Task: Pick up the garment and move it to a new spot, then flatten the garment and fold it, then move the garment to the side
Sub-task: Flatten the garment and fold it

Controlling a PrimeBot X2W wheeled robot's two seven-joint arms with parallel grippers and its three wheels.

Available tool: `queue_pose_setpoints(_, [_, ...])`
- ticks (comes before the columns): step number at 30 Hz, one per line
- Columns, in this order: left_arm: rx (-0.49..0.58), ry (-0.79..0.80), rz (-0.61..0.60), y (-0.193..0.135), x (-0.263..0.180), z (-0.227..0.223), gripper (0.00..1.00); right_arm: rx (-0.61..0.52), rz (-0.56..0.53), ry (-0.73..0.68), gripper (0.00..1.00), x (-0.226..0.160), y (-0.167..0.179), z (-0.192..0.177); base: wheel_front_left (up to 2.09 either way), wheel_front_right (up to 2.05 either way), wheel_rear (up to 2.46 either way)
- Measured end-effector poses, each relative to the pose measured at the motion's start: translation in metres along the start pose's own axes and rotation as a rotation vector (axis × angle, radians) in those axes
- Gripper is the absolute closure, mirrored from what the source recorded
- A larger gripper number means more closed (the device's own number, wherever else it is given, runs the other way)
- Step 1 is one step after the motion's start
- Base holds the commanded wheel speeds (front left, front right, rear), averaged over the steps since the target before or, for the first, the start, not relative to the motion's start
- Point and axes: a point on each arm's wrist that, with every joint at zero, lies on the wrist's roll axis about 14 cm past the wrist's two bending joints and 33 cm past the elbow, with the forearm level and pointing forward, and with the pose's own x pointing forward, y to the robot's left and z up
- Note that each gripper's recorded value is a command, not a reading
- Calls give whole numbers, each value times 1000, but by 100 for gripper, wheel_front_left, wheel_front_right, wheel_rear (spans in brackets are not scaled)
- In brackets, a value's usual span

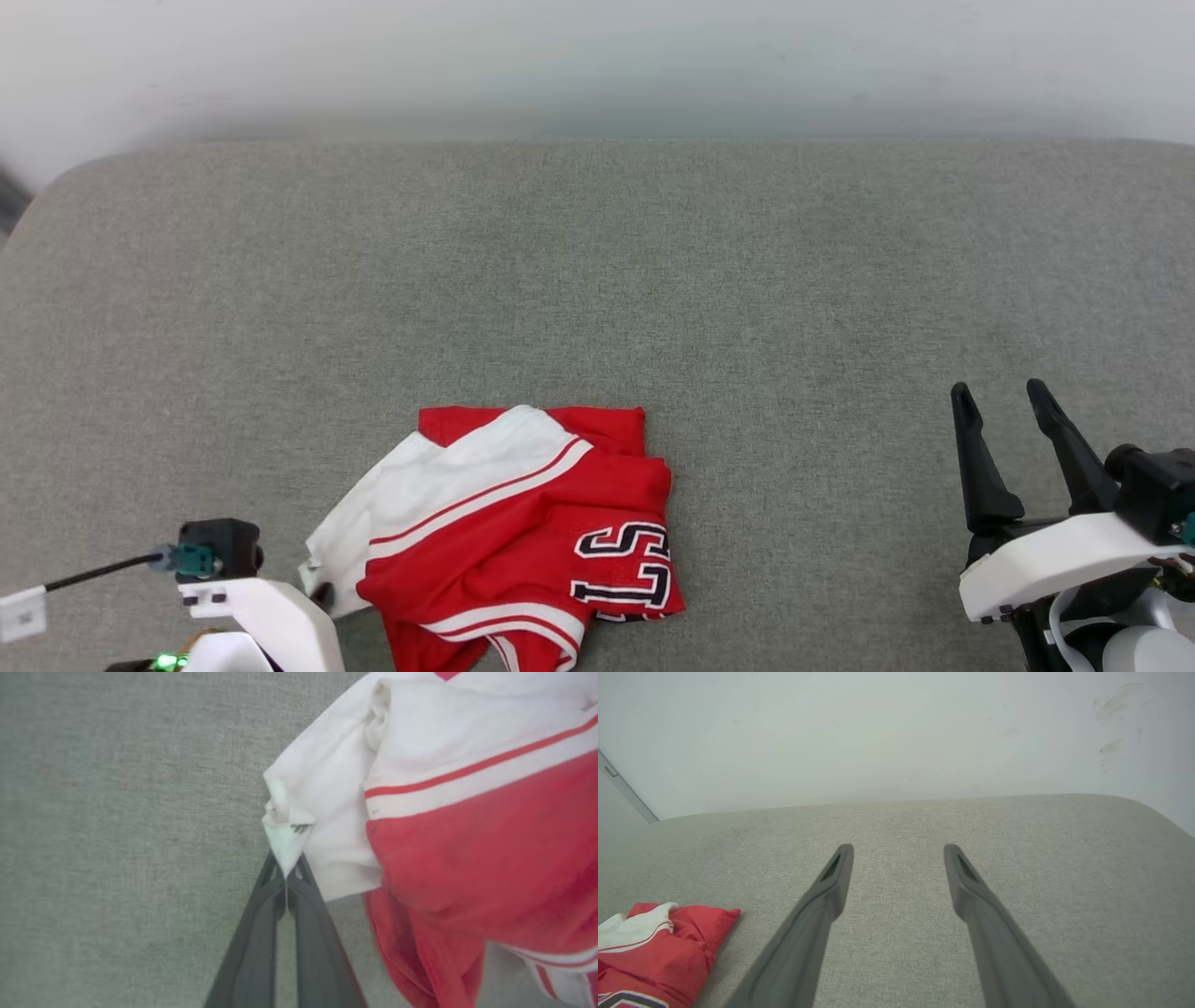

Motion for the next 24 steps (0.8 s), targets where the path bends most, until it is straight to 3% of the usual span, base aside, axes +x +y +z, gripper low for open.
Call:
queue_pose_setpoints(1, [-6,0,-2,-2,1,-2,24,0,2,-1,0,0,1,0,0,0,0])
queue_pose_setpoints(2, [-5,-19,-2,-2,1,0,0,-2,2,2,0,-1,1,1,0,0,0])
queue_pose_setpoints(9, [55,-330,1,-15,-7,60,0,-15,0,-3,0,-8,1,8,0,0,0])
queue_pose_setpoints(16, [132,-622,-62,-50,-34,104,0,-25,13,3,0,-19,7,12,0,0,0])
queue_pose_setpoints(24, [141,-805,-99,-74,-62,126,0,1,56,136,0,-28,17,-11,0,0,0])
